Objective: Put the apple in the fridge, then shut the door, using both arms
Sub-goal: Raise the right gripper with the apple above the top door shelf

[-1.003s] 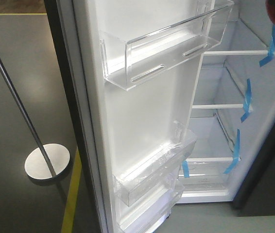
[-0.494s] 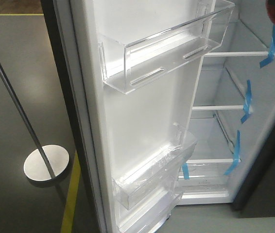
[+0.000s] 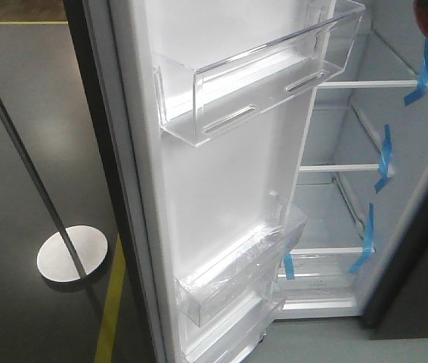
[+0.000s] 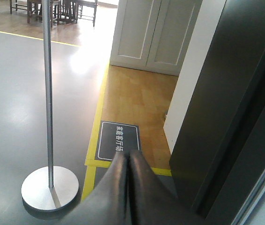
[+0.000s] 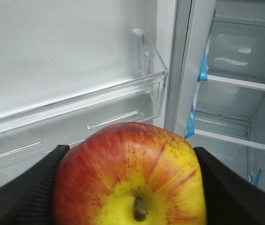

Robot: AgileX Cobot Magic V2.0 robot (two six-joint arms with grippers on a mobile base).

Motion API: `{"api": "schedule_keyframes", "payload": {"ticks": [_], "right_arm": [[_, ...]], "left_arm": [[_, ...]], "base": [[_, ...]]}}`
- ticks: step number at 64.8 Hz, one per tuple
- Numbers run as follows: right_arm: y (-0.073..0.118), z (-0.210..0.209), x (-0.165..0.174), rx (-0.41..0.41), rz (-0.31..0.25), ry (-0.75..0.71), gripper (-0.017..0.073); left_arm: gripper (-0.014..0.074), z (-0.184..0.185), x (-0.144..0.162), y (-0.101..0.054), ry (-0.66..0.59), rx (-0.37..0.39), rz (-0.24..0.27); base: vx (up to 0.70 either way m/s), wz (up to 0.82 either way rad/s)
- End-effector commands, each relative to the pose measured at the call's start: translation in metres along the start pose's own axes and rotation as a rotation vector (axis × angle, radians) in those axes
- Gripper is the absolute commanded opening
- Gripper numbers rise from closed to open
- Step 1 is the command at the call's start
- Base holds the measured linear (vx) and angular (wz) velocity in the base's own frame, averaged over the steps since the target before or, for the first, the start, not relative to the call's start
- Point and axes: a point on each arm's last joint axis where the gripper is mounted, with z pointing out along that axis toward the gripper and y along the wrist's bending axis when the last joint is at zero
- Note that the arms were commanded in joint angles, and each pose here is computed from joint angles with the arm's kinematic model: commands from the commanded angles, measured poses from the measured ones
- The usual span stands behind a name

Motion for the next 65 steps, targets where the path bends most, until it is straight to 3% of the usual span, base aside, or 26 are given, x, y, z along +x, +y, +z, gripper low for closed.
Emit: {"api": "schedule_keyframes", "payload": {"ticks": [1,65], "right_arm": [[0.0039,-0.0147,-0.0124,0.007,-0.013,-0.12,0.0101],[0.0039,-0.0147,-0.0124,0.007,-0.013,-0.12,0.0101]], "left_arm": [[-0.0006,-0.0031,-0.0123,-0.0036,-0.101,0.03,-0.009],[-0.0006,-0.0031,-0.0123,-0.0036,-0.101,0.03,-0.009]], "base": [[0.0,0.0],[0.0,0.0]]}}
